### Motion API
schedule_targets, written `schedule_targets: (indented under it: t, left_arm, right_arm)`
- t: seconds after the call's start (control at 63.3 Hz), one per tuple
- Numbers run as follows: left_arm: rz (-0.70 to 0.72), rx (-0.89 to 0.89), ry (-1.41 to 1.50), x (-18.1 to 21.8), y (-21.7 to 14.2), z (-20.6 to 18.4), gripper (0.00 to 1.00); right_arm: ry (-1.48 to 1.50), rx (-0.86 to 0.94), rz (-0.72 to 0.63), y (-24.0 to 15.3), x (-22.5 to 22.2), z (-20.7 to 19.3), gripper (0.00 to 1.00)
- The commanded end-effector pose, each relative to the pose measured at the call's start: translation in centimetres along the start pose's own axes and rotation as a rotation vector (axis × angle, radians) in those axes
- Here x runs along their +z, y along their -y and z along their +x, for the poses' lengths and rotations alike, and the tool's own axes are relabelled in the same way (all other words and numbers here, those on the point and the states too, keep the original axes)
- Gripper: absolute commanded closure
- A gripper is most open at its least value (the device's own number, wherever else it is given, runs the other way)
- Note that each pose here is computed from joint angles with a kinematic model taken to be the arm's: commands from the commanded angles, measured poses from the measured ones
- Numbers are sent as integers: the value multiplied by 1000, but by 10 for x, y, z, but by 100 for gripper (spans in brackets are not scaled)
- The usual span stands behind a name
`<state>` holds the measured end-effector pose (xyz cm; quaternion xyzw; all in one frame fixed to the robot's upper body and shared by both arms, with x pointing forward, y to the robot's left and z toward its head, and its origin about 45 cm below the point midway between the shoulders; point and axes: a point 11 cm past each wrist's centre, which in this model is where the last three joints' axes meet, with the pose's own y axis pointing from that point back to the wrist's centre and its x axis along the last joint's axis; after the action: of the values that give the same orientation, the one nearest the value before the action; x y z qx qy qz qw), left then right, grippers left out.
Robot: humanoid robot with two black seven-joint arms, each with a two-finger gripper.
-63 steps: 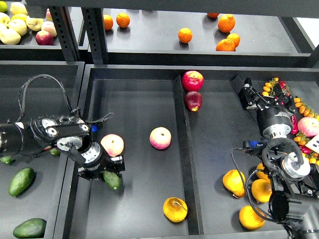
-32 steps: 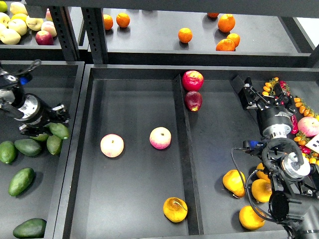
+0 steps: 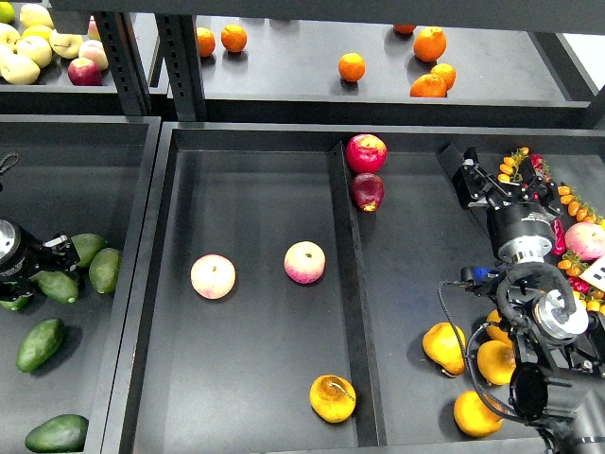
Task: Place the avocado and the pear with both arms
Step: 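Lower the avocado among the other avocados and open the left gripper, then move the right gripper over the yellow-orange pear in the middle bin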
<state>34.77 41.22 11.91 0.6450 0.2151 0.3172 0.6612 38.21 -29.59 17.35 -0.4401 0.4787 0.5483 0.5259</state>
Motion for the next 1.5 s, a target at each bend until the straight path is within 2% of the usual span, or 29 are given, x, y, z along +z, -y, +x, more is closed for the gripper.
schedule_targets:
  t: [0.0, 0.253, 0.316, 0.458, 0.616, 0.995, 1.043, 1.216, 1.485]
  left_arm:
    - [11, -32, -3, -5, 13, -13, 54]
    - [27, -76, -12, -14, 31, -31, 52]
    - [39, -67, -8, -17, 34, -30, 47]
    - [48, -66, -2, -18, 38, -32, 42]
    - [55, -67, 5, -19, 41, -34, 32]
    - [47, -78, -11, -19, 46, -39, 16]
    - [16, -65, -35, -13, 40, -31, 11]
    - [-110, -34, -115, 10, 14, -7, 4]
    - [-304, -13, -313, 18, -27, 30, 2]
  right_arm:
    - [1, 7, 6, -2, -2, 3, 0]
    - [0, 7, 3, -3, -1, 3, 0]
    - [2, 5, 2, -3, -1, 3, 0]
    - [0, 4, 1, -3, -1, 2, 0]
    - [2, 2, 1, -2, -1, 1, 0]
    - [2, 4, 2, -3, -1, 2, 0]
    - [1, 5, -1, -4, 0, 3, 0]
    - [-8, 24, -27, -6, 8, 10, 0]
    - [-20, 68, -55, -16, 16, 27, 0]
